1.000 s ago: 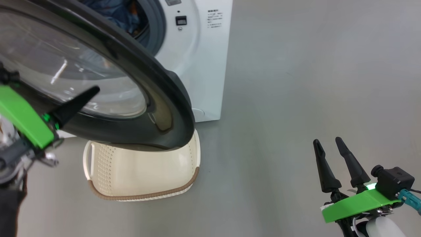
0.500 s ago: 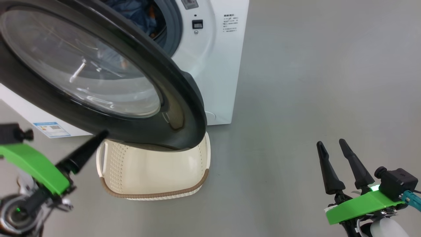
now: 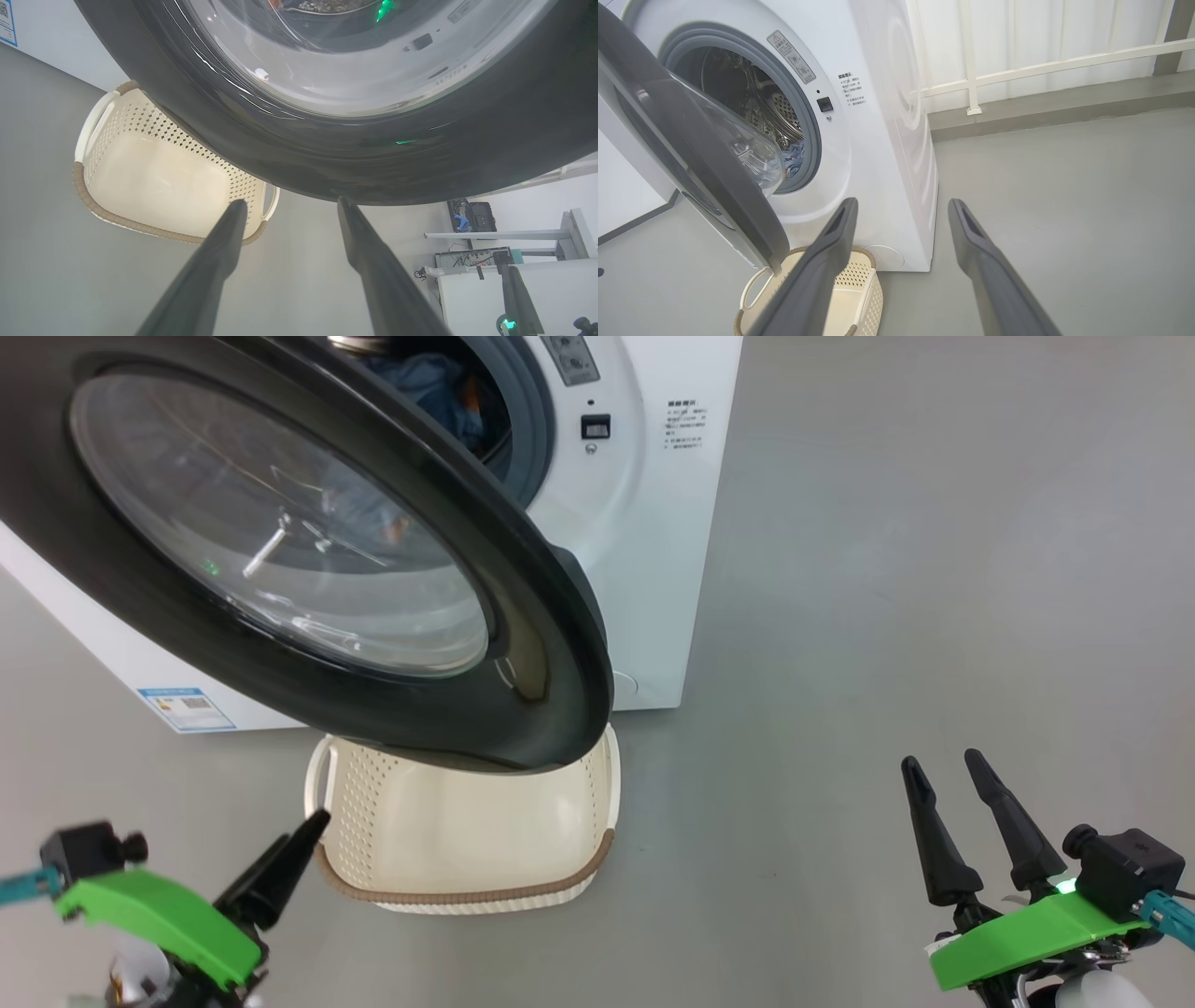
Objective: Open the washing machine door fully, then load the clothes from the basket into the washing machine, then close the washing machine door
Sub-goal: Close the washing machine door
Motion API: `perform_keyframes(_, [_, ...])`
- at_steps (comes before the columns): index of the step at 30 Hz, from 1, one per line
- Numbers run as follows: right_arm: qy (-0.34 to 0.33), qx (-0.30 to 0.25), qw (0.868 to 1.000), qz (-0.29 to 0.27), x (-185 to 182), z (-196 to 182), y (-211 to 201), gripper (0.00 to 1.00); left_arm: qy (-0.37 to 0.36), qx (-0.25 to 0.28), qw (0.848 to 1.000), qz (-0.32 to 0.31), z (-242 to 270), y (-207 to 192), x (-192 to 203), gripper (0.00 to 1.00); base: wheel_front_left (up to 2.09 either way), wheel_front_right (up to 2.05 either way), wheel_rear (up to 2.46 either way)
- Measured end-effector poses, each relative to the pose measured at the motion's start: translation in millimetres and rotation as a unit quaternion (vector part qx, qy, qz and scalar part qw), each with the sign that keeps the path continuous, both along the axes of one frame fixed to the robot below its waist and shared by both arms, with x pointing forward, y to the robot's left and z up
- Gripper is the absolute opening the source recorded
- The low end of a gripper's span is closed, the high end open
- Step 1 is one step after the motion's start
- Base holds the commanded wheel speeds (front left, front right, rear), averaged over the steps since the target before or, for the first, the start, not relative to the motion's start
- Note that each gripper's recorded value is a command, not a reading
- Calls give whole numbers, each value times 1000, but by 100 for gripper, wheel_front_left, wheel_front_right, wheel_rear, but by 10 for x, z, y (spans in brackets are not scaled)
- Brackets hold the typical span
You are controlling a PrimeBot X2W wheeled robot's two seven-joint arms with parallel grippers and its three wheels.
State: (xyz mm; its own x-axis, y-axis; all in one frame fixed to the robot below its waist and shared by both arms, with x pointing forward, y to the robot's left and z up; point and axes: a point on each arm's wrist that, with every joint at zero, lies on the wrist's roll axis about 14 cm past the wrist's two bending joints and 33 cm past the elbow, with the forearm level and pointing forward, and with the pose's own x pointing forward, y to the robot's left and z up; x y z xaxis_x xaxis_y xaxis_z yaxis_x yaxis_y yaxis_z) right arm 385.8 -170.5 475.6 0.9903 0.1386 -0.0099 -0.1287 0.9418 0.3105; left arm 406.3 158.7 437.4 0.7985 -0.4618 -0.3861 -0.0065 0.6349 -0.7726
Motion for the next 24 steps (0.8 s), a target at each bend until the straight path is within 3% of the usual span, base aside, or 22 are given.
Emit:
perform_keyframes(11, [-9, -3, 1000, 5, -63, 70, 15, 100, -76, 79, 991, 75, -121, 157, -177, 100, 0, 0, 0])
perform_keyframes(15, [-11, -4, 1000, 6, -105, 83, 17, 100, -131, 137, 977, 99, -81, 322, -199, 100, 0, 0, 0])
perform_keyframes(19, [-7, -4, 1000, 5, -169, 65, 6, 100, -150, 209, 964, 71, -155, 387, -268, 100, 0, 0, 0])
perform_keyframes(24, [-6, -4, 1000, 5, -188, 59, 3, 100, -215, 265, 937, 79, 111, 436, -131, 100, 0, 0, 0])
